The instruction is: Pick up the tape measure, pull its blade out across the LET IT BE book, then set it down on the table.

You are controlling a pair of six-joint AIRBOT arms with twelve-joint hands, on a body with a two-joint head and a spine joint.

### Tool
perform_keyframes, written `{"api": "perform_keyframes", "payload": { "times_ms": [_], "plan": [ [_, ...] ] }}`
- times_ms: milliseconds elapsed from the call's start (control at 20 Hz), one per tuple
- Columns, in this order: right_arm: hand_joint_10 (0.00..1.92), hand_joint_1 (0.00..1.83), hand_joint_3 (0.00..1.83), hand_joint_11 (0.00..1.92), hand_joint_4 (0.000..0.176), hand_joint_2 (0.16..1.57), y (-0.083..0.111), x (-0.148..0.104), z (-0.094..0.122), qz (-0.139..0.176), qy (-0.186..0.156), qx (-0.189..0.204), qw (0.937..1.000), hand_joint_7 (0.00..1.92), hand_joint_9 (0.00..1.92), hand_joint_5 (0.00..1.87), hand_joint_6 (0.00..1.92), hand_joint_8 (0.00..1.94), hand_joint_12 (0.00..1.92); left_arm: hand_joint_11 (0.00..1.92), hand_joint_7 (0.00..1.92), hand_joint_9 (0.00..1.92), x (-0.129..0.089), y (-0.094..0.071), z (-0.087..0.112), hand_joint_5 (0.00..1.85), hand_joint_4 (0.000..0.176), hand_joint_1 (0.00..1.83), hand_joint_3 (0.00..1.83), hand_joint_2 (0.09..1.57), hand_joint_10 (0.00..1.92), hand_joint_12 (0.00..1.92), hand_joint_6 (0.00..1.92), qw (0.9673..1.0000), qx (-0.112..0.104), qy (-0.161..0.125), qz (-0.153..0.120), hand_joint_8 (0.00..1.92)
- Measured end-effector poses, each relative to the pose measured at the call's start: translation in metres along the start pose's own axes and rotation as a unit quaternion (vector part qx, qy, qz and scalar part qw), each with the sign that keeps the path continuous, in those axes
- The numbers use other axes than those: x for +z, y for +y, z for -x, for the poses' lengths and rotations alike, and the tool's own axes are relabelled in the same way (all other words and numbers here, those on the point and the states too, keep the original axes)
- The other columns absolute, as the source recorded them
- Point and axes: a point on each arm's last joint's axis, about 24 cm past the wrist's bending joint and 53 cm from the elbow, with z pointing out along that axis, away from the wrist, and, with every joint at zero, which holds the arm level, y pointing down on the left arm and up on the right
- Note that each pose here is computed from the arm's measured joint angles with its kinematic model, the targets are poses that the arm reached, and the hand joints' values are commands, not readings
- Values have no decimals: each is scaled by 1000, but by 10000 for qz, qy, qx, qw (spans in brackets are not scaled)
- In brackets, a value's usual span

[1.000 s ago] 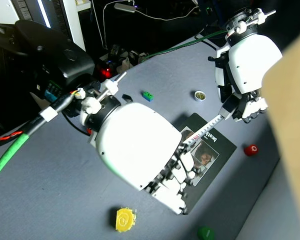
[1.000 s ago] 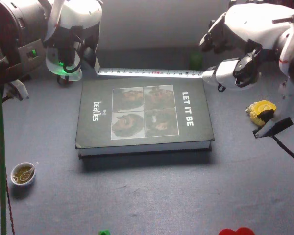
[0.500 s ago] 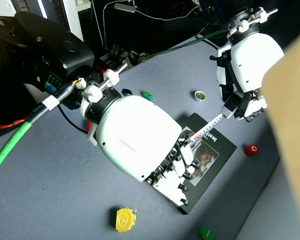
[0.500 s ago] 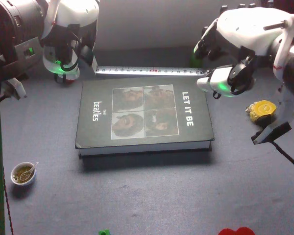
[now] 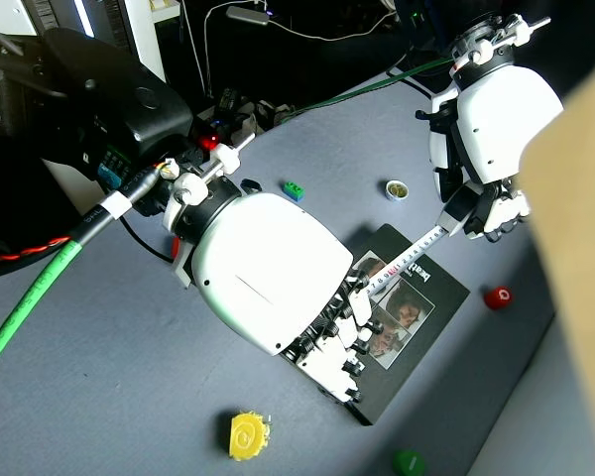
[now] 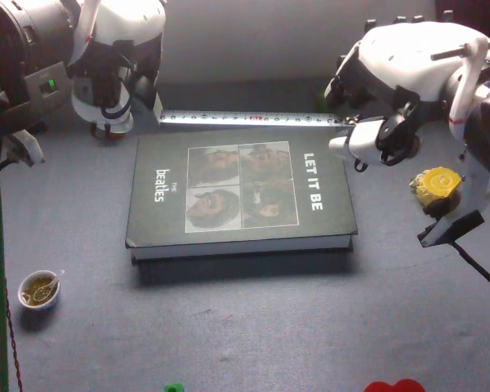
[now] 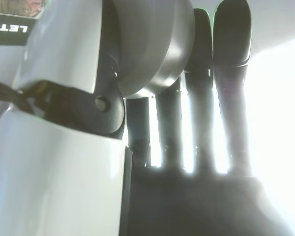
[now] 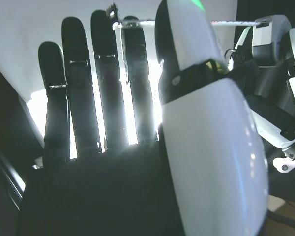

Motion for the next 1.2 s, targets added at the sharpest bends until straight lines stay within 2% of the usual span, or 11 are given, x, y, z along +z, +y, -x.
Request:
{"api": "perform_keyframes", "payload": {
  "times_ms": [750, 1100, 1150, 1200],
  "plan": [
    [80, 995, 0, 293, 0, 1070, 0, 3, 2, -39, -11, 99, 9999, 905, 791, 839, 15, 8, 1204, 887, 1067, 904, 0, 0, 1, 1089, 0, 1384, 0, 1083, 1248, 1019, 578, 10000, -10, -7, 11, 917],
    [108, 1032, 5, 348, 0, 1086, 2, 4, 4, -10, -30, 107, 9999, 965, 868, 907, 36, 26, 1219, 909, 1072, 915, -1, -1, 1, 1100, 0, 1386, 0, 1079, 1235, 1002, 564, 10000, -8, -3, 0, 900],
    [126, 1066, 0, 379, 0, 1135, 1, 4, 4, -16, -33, 111, 9999, 998, 897, 913, 865, 24, 1230, 907, 1074, 916, -1, -1, 1, 1098, 0, 1386, 0, 1079, 1233, 1001, 568, 10000, -9, -5, 1, 896],
    [161, 1170, 10, 438, 0, 1140, 1, 4, 4, -19, -33, 114, 9999, 998, 941, 854, 1118, 779, 1271, 902, 1078, 918, -1, 0, 1, 1096, 0, 1386, 0, 1078, 1230, 998, 574, 10000, -8, -6, 5, 890]
  ]
}}
